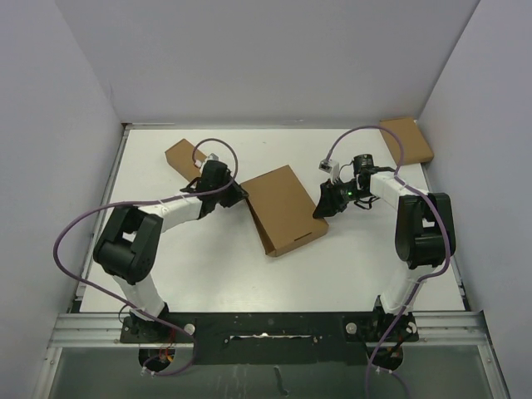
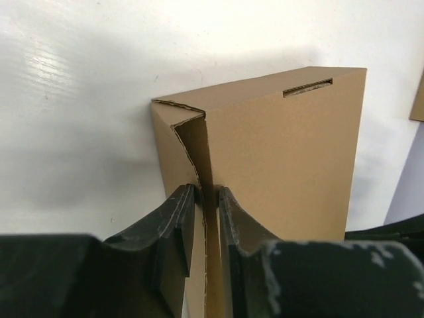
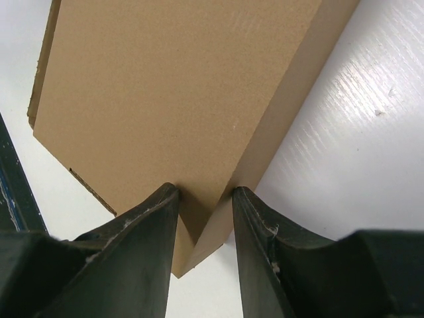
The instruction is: Fold the paper box
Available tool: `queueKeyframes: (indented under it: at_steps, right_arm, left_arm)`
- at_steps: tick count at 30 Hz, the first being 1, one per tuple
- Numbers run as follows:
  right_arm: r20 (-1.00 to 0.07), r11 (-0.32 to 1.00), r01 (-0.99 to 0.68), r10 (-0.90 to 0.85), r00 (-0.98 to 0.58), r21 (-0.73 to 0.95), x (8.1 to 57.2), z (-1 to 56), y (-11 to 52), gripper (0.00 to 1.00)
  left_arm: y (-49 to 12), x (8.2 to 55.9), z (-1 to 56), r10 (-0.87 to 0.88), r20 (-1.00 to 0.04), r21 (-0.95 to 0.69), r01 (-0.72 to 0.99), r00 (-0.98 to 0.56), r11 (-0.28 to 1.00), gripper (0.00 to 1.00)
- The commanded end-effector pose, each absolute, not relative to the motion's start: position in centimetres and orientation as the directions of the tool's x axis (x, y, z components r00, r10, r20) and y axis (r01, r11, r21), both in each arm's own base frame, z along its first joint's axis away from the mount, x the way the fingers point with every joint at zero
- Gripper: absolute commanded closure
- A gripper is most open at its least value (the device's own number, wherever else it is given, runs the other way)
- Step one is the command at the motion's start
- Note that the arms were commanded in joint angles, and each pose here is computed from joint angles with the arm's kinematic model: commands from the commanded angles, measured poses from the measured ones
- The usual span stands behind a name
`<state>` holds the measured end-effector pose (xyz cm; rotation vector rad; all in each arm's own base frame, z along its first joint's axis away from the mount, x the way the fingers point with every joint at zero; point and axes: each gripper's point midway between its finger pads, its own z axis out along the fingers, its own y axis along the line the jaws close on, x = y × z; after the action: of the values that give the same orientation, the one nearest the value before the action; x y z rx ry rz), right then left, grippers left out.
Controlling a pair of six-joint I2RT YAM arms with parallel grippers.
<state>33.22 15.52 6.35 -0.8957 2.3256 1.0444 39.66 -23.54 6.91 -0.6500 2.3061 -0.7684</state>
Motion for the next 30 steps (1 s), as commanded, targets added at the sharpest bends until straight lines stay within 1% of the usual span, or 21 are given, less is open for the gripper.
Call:
queueKeyframes:
  at_steps: [1,6,8,11,13,15,17,22,27,30]
  right_arm:
    - [-0.579,0.523,-0.725,-0.448,-0.681,0.448,33.1,4.4,15.3,0.63]
    - [-0.581,0.522,-0.727,-0.448,-0.679,0.446,33.1,4.4,15.3,0.63]
    - [-0.583,0.523,-0.727,-0.447,-0.678,0.445,33.2,4.5,15.2,0.63]
    - [-0.582,0.524,-0.726,-0.447,-0.680,0.445,33.2,4.5,15.2,0.63]
    - [-0.583,0.523,-0.728,-0.448,-0.678,0.444,33.2,4.5,15.2,0.63]
    - [-0.583,0.523,-0.728,-0.448,-0.678,0.443,33.2,4.5,15.2,0.63]
    - [-0.583,0.523,-0.728,-0.448,-0.678,0.444,33.2,4.5,15.2,0.63]
    - [-0.582,0.523,-0.728,-0.449,-0.678,0.443,33.2,4.5,15.2,0.63]
    - [-0.581,0.524,-0.727,-0.448,-0.679,0.444,33.2,4.5,15.2,0.63]
    - [-0.581,0.522,-0.728,-0.450,-0.678,0.445,33.2,4.4,15.2,0.63]
  left_arm:
    - [-22.6,37.6,3.5,-0.534,-0.380,-0.470,-0.339,-0.755,0.815,0.87]
    - [-23.3,37.7,4.1,-0.506,-0.400,-0.468,-0.304,-0.764,0.830,0.88]
    - [-23.3,37.7,4.7,-0.490,-0.418,-0.468,-0.281,-0.765,0.838,0.86]
    - [-22.7,37.6,6.2,-0.480,-0.461,-0.464,-0.258,-0.747,0.848,0.71]
    - [-22.0,37.4,7.0,-0.479,-0.487,-0.461,-0.250,-0.730,0.851,0.55]
    - [-21.4,37.5,7.6,-0.490,-0.508,-0.477,-0.242,-0.709,0.845,0.43]
    - [-21.0,37.9,7.9,-0.509,-0.503,-0.512,-0.234,-0.698,0.826,0.37]
    - [-20.7,40.0,7.9,-0.550,-0.473,-0.584,-0.223,-0.688,0.780,0.34]
    - [-21.4,42.0,7.5,-0.551,-0.461,-0.596,-0.218,-0.696,0.773,0.34]
    - [-21.5,42.8,7.2,-0.556,-0.454,-0.597,-0.226,-0.696,0.770,0.36]
